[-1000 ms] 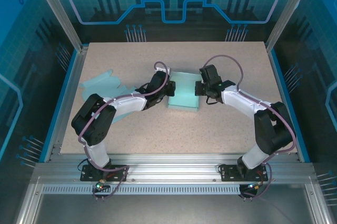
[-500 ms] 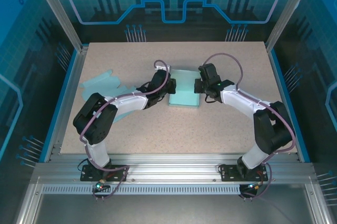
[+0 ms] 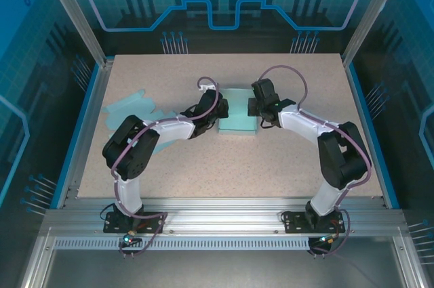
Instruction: Fold the paper box
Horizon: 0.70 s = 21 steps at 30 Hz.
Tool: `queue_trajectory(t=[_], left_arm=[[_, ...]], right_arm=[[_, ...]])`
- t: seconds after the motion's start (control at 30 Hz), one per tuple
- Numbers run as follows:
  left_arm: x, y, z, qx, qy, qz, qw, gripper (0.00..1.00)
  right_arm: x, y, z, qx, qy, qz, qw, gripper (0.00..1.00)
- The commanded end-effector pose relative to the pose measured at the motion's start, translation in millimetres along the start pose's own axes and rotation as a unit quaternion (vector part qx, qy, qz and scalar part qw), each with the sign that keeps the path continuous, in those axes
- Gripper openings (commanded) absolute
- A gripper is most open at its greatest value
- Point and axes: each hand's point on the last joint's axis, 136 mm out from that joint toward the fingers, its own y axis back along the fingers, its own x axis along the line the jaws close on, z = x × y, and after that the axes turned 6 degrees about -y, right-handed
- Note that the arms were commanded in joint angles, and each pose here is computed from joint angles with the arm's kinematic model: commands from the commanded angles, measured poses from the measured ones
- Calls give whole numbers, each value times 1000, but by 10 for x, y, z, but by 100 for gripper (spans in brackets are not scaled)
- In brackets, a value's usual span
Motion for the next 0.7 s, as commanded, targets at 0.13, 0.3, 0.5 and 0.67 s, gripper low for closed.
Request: queue_trajectory(t=[0.13, 0.3, 0.5, 0.67], left_arm=[[-432, 47, -314, 22, 21, -79, 996, 25], [-356, 63, -448, 34, 24, -72, 997, 24], [-282, 95, -575, 43, 25, -66, 997, 24], [-225, 171, -601, 39, 24, -64, 997, 26]], right_arm=[[562, 15, -133, -1, 19, 86, 996, 6], [509, 23, -276, 6, 17, 81, 997, 6], [397, 47, -449, 14, 14, 69, 997, 6], [300, 86, -561, 16, 19, 58, 998, 6]])
